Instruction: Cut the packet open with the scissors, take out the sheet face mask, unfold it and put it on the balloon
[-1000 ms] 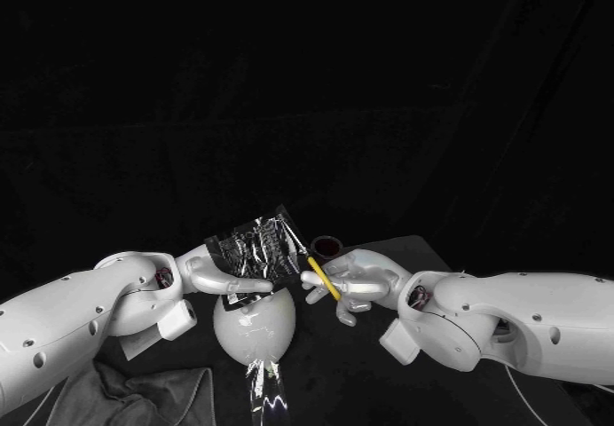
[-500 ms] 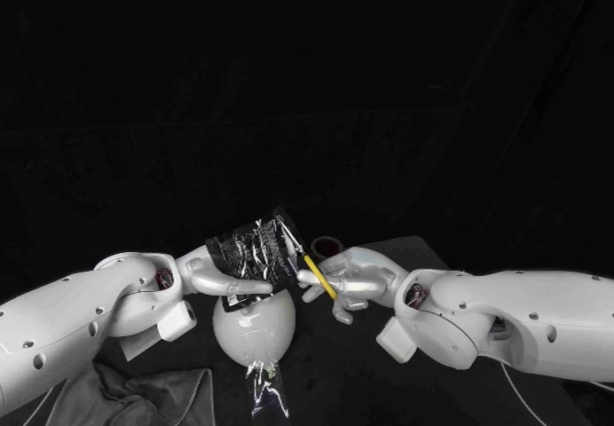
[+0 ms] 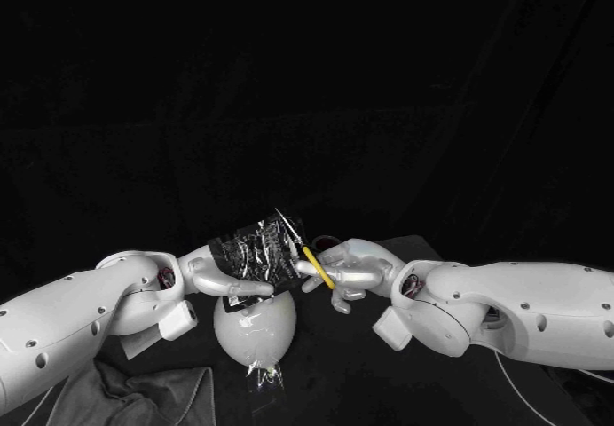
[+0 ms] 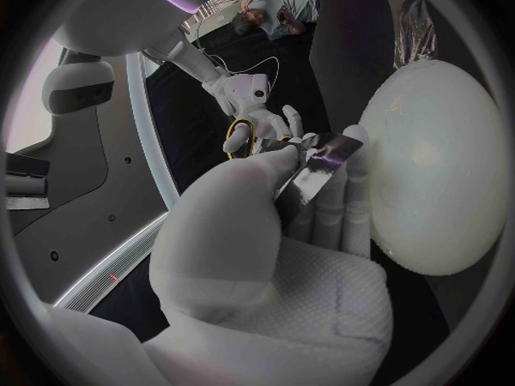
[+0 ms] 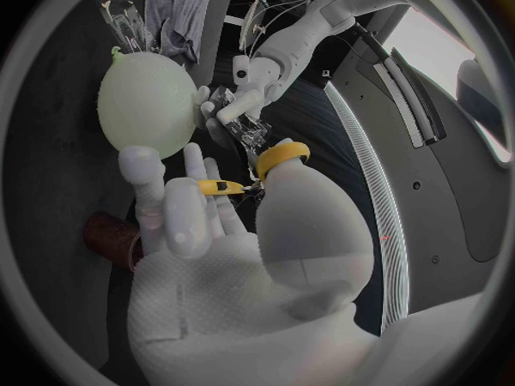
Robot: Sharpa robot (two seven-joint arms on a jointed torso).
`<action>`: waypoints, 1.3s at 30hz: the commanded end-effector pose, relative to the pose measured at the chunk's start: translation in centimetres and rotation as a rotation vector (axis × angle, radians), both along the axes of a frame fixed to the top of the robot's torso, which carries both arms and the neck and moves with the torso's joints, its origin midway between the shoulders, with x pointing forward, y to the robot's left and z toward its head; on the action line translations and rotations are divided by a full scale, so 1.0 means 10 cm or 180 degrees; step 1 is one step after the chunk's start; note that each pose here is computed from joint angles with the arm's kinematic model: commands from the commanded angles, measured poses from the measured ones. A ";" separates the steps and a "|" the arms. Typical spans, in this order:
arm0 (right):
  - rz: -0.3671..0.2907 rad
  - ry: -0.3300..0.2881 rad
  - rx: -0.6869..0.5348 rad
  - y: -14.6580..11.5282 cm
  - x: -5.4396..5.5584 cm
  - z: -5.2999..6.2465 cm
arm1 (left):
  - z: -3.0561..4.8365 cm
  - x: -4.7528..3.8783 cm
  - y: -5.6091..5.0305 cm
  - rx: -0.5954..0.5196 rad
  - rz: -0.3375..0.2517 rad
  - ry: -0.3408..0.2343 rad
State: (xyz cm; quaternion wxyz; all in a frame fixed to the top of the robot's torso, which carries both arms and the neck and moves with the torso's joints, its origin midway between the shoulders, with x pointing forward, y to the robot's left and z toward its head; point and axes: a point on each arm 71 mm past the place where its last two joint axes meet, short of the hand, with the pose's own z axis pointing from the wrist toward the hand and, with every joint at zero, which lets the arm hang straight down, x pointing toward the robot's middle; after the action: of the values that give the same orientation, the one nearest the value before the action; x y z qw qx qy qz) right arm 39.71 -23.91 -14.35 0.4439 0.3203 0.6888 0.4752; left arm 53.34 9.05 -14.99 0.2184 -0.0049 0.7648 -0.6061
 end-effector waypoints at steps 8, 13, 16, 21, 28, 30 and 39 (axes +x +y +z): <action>0.0170 0.0056 -0.0089 0.03 0.03 -0.01 | -0.013 -0.017 -0.02 0.0065 -0.0054 0.0005; 0.0150 0.0050 -0.0122 0.01 0.06 0.00 | -0.016 -0.016 -0.02 0.0075 -0.0053 0.0008; 0.0133 0.0044 -0.0136 0.00 0.07 0.00 | -0.017 -0.015 -0.01 0.0081 -0.0051 0.0009; -0.0006 -0.0023 -0.0093 -0.04 0.10 0.02 | -0.020 -0.014 -0.01 0.0093 -0.0048 0.0012; -0.0228 -0.0182 0.0010 -0.09 0.13 0.07 | -0.023 -0.017 -0.01 0.0111 -0.0053 0.0012; -0.0262 -0.0213 0.0025 -0.10 0.14 0.08 | -0.024 -0.019 -0.01 0.0116 -0.0057 0.0011; -0.0382 -0.0278 0.0039 -0.13 0.17 0.09 | -0.023 -0.023 -0.02 0.0123 -0.0058 -0.0003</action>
State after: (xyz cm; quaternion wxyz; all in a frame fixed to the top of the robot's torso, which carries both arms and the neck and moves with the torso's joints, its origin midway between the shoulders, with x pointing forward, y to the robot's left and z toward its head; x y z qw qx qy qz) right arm 41.25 -25.01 -13.79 0.4816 0.3390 0.6635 0.4615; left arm 53.27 9.04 -15.14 0.2199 0.0011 0.7730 -0.5951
